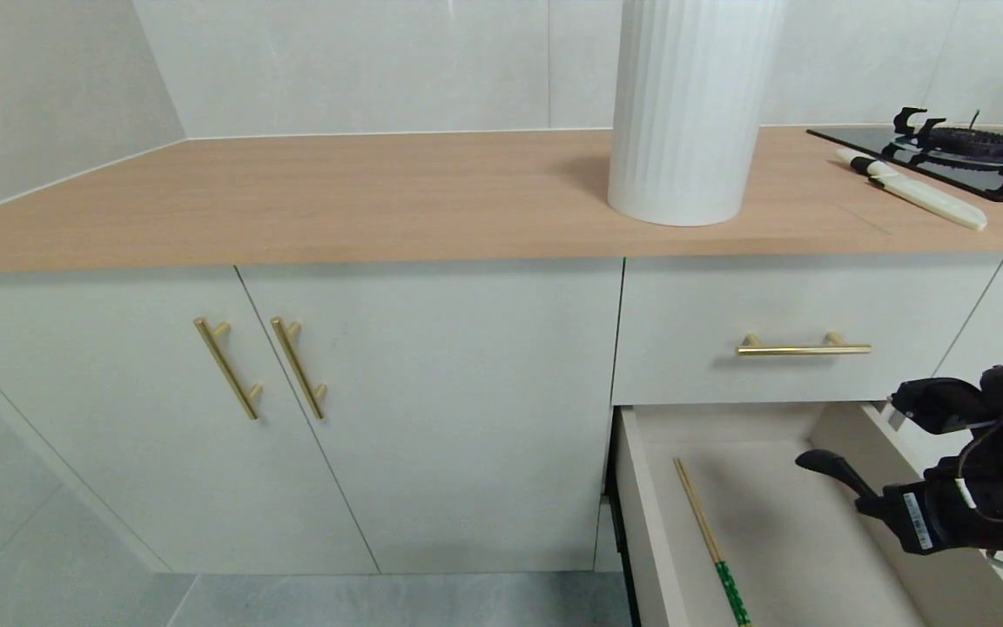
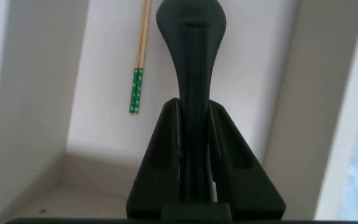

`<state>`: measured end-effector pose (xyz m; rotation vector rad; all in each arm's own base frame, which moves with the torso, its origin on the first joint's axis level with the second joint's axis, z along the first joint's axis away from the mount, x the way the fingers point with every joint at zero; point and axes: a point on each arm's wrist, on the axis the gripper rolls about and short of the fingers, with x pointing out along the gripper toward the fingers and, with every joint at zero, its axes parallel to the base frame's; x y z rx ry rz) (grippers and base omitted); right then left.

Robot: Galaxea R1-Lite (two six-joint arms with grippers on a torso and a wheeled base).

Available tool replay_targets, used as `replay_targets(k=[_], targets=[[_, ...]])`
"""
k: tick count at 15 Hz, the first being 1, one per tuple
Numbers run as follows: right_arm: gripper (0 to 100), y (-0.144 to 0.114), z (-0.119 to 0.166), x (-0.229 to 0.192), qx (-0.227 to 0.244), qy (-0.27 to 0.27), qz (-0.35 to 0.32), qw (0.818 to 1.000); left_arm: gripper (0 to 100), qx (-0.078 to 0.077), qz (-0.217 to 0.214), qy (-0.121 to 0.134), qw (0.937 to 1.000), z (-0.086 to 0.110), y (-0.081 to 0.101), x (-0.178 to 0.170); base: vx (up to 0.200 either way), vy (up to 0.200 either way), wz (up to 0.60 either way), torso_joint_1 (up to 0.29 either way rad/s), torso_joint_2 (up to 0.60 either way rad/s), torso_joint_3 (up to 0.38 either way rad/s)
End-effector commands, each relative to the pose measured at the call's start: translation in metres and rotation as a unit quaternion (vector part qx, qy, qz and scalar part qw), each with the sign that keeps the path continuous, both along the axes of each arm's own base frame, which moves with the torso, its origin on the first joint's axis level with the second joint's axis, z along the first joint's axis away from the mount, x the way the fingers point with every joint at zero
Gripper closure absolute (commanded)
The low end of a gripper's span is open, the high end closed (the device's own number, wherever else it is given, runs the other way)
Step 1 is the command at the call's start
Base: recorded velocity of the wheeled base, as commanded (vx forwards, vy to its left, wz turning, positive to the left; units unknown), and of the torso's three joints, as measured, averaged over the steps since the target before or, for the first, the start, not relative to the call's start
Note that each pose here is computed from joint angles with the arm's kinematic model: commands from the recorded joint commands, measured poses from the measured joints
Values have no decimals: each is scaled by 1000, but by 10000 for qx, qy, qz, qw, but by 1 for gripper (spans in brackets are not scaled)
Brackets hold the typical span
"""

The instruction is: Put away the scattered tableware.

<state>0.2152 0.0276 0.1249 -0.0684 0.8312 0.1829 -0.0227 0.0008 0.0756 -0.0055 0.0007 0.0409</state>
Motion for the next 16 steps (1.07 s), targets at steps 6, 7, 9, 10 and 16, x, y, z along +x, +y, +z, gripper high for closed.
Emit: replay_targets(k=[6,7,9,10,16], targets=[[100,10,-85,59,319,888,-575,9939,0,-3,11,3,10000,0,0,0,0,0,0,0,0,0],[100,11,-92,62,318,911,-593,9936,0,-3,11,3,10000,0,0,0,0,0,0,0,0,0],[100,12,-114,70,213,943,-663,9931,0,-3,3,3,10000,0,0,0,0,0,0,0,0,0],[100,13,-120,73,202,892,-689,9934,0,-3,11,3,10000,0,0,0,0,0,0,0,0,0],[100,14,-155,79,-71,583,-914,9941,0,-3,3,3,10000,0,0,0,0,0,0,0,0,0]])
